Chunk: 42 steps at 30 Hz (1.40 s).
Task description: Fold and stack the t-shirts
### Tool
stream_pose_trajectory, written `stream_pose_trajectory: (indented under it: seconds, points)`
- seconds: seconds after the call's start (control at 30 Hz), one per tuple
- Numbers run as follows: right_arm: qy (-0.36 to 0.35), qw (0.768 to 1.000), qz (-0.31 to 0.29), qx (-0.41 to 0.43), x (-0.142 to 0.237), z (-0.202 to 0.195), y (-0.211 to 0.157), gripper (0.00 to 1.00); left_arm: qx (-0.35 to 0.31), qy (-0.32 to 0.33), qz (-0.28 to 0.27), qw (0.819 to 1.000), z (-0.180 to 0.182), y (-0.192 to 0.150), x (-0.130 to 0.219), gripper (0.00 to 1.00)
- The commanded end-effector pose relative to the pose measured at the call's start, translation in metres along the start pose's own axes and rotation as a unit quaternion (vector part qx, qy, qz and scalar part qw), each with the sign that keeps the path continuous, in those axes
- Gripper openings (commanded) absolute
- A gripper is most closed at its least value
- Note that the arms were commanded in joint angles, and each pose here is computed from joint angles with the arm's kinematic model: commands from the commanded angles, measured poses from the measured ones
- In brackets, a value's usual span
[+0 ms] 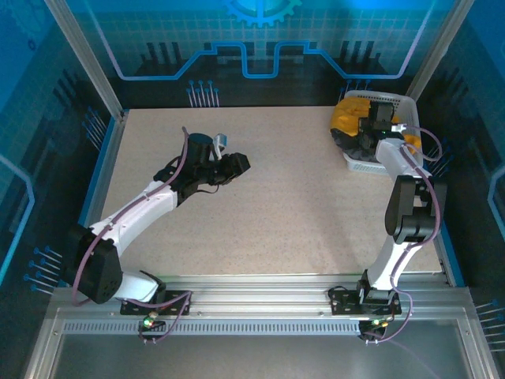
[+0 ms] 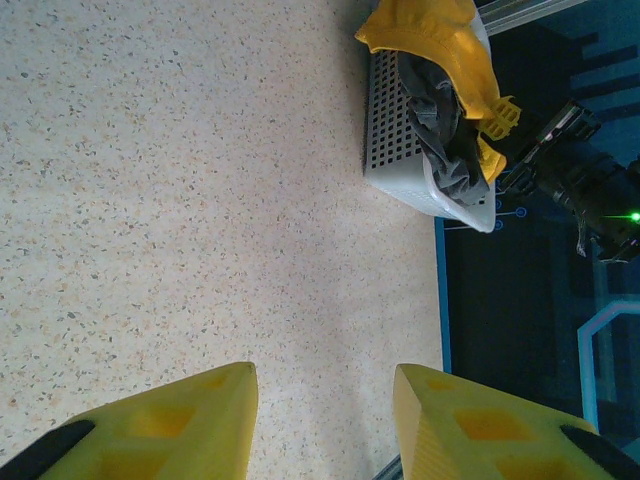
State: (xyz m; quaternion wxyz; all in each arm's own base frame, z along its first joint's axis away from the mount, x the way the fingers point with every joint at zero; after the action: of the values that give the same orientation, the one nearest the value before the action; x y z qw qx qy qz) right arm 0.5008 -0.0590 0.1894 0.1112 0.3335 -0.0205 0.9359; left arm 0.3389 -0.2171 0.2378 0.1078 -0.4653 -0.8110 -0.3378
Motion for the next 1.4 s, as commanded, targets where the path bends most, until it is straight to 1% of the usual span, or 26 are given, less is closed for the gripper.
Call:
stream_pose_trajectory:
  seconds: [0.0, 0.13, 0.27, 0.43, 0.53, 0.73, 0.83, 0.93, 1.07, 1.17, 1.23, 1.3, 1.33, 1.37]
  points:
    - [0.046, 0.999, -0.009, -0.022, 0.011, 0.025, 0.002, 0.00, -0.002, -0.011, 0.002, 1.000, -0.003, -0.002, 0.007, 0.42]
    - [0.097, 0.995, -0.018, -0.022, 0.029, 0.043, -0.004, 0.00, -0.002, -0.009, 0.001, 1.000, -0.003, -0.003, 0.009, 0.42]
    - [0.161, 0.986, -0.032, -0.029, 0.053, 0.064, -0.011, 0.00, -0.004, -0.011, 0.002, 1.000, -0.004, -0.002, 0.010, 0.41]
    - [0.250, 0.966, -0.049, -0.041, 0.086, 0.100, -0.020, 0.00, -0.003, -0.012, 0.004, 1.000, -0.005, -0.003, 0.012, 0.41]
    - [0.299, 0.952, -0.051, -0.040, 0.109, 0.129, -0.023, 0.00, -0.004, -0.012, 0.004, 1.000, -0.006, -0.004, 0.014, 0.41]
    - [0.422, 0.906, -0.035, -0.016, 0.169, 0.201, -0.032, 0.00, -0.004, -0.011, 0.006, 1.000, -0.006, -0.006, 0.018, 0.41]
    - [0.481, 0.876, -0.015, 0.022, 0.208, 0.238, -0.040, 0.00, -0.007, -0.010, 0.005, 1.000, -0.008, -0.006, 0.021, 0.41]
    - [0.532, 0.844, 0.006, 0.069, 0.252, 0.269, -0.057, 0.00, -0.013, -0.004, 0.004, 1.000, -0.009, -0.004, 0.023, 0.41]
    - [0.595, 0.790, 0.043, 0.143, 0.314, 0.293, -0.100, 0.00, -0.022, 0.014, -0.005, 1.000, -0.008, 0.001, 0.027, 0.41]
    - [0.631, 0.741, 0.098, 0.207, 0.355, 0.296, -0.153, 0.00, -0.026, 0.044, -0.023, 0.998, -0.003, 0.008, 0.035, 0.41]
    - [0.644, 0.709, 0.146, 0.247, 0.381, 0.285, -0.202, 0.00, -0.024, 0.071, -0.039, 0.996, 0.004, 0.013, 0.043, 0.41]
    - [0.643, 0.680, 0.193, 0.295, 0.402, 0.262, -0.256, 0.00, -0.018, 0.106, -0.061, 0.992, 0.013, 0.017, 0.056, 0.41]
    - [0.638, 0.669, 0.212, 0.317, 0.408, 0.248, -0.282, 0.00, -0.015, 0.130, -0.075, 0.989, 0.019, 0.020, 0.064, 0.42]
    - [0.621, 0.666, 0.233, 0.343, 0.407, 0.229, -0.309, 0.00, -0.012, 0.162, -0.091, 0.983, 0.026, 0.021, 0.075, 0.43]
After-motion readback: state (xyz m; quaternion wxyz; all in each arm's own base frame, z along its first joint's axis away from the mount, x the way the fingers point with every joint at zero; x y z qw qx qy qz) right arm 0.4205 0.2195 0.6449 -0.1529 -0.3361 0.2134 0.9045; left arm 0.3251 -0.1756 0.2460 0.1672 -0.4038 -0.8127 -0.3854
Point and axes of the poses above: each hand's point on the last joint's axis, 136 mm out from that joint toward the fingers, its own x axis back along the fingers, its own z axis along the line the jaws close on, y = z × x, the point moved 3 cm from there along x, back along the fingers, and after that the axes turned 8 degrees about -x, right-handed, at the moved point
